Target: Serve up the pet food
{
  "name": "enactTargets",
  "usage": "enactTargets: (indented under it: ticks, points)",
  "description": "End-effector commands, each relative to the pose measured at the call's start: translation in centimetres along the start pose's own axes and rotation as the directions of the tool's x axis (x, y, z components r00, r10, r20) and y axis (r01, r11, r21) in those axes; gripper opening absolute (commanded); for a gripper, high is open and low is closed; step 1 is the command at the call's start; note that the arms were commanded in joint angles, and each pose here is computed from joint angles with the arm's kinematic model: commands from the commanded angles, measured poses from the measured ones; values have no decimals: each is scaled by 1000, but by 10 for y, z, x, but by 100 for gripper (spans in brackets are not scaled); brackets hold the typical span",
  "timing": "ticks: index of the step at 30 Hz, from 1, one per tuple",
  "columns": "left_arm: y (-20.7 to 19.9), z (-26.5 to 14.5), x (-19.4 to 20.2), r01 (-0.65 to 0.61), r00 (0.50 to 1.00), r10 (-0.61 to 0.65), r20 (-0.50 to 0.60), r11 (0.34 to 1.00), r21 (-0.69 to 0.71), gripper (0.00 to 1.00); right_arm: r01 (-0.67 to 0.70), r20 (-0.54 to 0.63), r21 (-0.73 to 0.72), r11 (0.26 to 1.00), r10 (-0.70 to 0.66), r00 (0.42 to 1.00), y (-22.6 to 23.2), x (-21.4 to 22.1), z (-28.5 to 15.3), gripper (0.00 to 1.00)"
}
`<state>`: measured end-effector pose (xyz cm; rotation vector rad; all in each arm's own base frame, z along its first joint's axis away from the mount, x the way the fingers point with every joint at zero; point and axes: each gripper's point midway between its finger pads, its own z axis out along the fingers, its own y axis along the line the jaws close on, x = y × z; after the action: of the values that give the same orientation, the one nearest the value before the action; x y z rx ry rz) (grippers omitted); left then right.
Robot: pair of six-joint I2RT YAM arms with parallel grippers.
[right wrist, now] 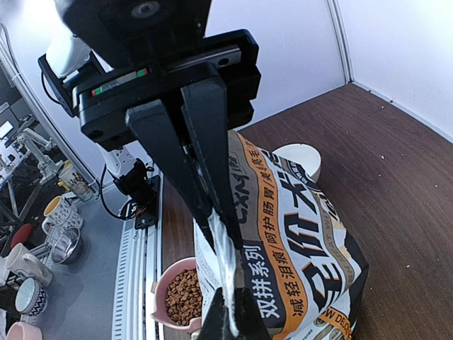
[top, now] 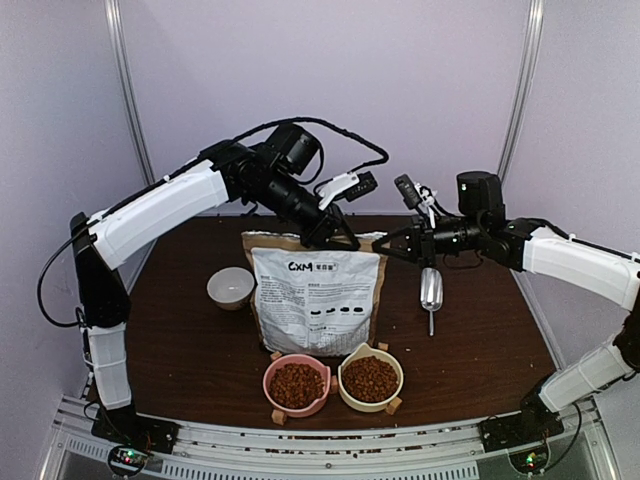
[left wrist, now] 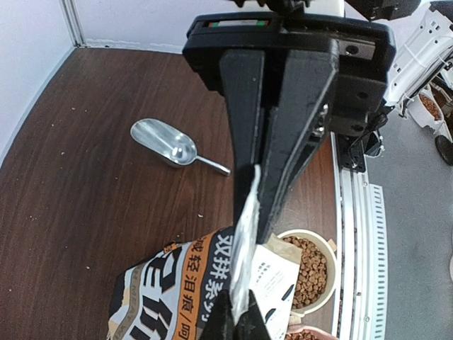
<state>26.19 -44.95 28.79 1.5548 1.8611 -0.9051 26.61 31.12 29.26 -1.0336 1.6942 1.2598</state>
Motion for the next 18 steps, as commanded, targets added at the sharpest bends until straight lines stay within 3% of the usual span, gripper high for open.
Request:
enactTargets:
  ticks: [1, 8, 18]
  points:
    - [-1, -19, -7, -16, 999, 16, 34, 1000, -5, 0, 66, 82, -22, 998, -64, 995, 13, -26, -8, 0]
    - [-2, -20, -13, -20, 998, 20, 59, 1000, 4, 0, 48, 88, -44, 998, -44, 995, 8, -27, 3, 18]
    - [-4, -21, -13, -16, 998, 16, 59, 1000, 5, 0, 30, 76, -84, 996, -24, 997, 8, -24, 16, 26]
